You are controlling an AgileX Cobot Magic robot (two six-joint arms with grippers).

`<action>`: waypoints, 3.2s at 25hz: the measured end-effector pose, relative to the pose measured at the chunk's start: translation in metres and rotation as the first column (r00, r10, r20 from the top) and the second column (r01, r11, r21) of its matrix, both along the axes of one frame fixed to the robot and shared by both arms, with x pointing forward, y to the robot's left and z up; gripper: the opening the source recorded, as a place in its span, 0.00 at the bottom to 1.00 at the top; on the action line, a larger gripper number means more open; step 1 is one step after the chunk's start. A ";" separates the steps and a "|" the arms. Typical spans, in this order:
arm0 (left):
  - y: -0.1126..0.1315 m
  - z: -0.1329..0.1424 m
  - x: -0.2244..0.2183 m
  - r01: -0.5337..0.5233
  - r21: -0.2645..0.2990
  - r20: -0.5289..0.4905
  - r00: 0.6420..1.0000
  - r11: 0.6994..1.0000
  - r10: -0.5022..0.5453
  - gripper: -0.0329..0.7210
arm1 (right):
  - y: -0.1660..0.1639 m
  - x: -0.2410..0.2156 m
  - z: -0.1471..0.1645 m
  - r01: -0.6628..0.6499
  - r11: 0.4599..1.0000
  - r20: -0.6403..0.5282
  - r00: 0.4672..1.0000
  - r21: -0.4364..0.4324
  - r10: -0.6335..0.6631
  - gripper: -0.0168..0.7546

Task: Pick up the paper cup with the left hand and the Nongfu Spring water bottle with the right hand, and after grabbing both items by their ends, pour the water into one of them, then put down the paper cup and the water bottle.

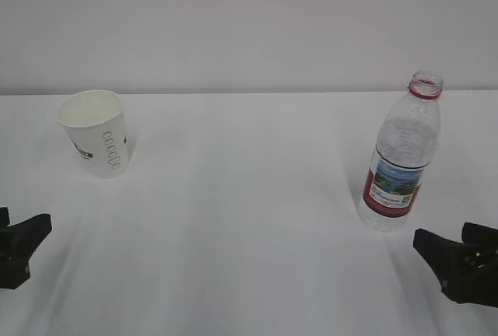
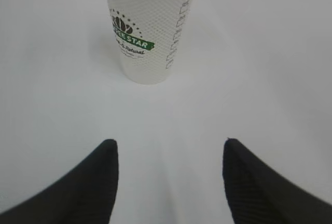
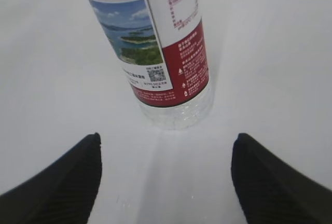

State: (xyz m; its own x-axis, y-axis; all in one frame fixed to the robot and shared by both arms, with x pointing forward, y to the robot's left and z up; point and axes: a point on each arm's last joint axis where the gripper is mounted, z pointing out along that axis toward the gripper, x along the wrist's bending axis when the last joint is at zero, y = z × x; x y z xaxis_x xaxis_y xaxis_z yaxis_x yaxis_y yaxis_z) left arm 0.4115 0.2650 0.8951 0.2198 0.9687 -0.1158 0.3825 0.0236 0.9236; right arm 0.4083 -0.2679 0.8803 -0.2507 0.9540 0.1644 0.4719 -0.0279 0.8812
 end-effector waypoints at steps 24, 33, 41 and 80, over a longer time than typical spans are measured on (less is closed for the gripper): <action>-0.008 0.000 -0.002 0.098 0.005 0.001 0.995 0.995 -0.098 0.66 | 0.002 0.040 0.014 -0.002 1.000 0.136 0.991 0.004 0.001 0.79; -0.007 0.000 -0.002 0.093 0.005 0.001 0.996 0.996 -0.093 0.66 | 0.006 0.052 0.004 -0.055 0.998 0.117 0.992 -0.009 0.055 0.79; -0.004 0.000 -0.001 0.055 0.002 0.003 0.999 0.999 -0.055 0.66 | 0.008 0.067 -0.011 -0.077 0.997 0.083 0.994 -0.011 0.077 0.79; 0.000 0.001 0.000 -0.001 -0.002 0.007 1.000 1.000 0.001 0.66 | 0.013 0.117 -0.022 -0.095 0.995 0.131 0.987 0.041 0.089 0.90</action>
State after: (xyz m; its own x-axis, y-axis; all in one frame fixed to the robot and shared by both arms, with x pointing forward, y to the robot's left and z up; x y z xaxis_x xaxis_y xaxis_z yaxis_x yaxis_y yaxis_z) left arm 0.4117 0.2650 0.8957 0.2194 0.9687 -0.1162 0.3765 0.0258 0.9261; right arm 0.5257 -0.2547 0.8588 -0.3585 0.9181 0.1688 0.3571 -0.0322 0.9335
